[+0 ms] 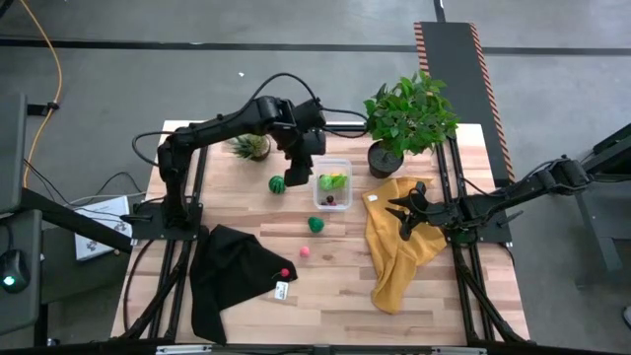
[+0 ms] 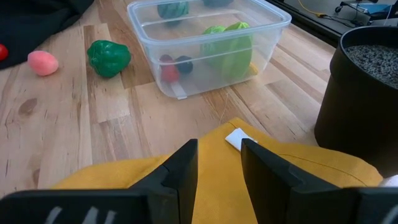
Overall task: Pick and placing Produce into tupperware
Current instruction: Put the watermelon into the transparent bin
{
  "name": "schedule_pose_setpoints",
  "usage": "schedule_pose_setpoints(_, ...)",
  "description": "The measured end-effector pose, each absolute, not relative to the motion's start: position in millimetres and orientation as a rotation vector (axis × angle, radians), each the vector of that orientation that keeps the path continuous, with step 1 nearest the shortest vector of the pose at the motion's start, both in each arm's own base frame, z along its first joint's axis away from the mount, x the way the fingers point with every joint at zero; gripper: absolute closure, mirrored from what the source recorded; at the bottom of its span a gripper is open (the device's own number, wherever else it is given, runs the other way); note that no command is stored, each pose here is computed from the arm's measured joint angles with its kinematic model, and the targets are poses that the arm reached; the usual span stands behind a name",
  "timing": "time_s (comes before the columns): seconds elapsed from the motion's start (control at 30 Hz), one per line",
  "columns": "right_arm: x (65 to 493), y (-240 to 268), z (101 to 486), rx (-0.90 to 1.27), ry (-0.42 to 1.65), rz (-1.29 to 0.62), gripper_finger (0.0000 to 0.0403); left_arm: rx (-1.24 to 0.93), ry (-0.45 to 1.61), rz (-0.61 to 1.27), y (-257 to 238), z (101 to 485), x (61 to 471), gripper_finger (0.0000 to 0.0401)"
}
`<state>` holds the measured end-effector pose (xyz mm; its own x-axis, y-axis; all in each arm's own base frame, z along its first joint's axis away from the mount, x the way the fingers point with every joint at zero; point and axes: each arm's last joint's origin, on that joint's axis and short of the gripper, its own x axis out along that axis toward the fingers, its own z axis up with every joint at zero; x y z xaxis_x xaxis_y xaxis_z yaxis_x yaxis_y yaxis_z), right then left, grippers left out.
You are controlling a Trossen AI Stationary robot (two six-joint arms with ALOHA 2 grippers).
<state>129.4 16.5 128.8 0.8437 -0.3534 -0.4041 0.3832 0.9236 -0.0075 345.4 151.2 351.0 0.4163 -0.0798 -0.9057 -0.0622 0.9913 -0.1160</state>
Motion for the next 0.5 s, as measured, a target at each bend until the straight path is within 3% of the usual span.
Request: schedule_pose_setpoints(0.5, 129.3, 16.5, 128.6, 0.074, 0.414, -0.389, 0.0289, -0.222, 1.256, -0.087, 141.0, 353.6, 327.8, 0.0296)
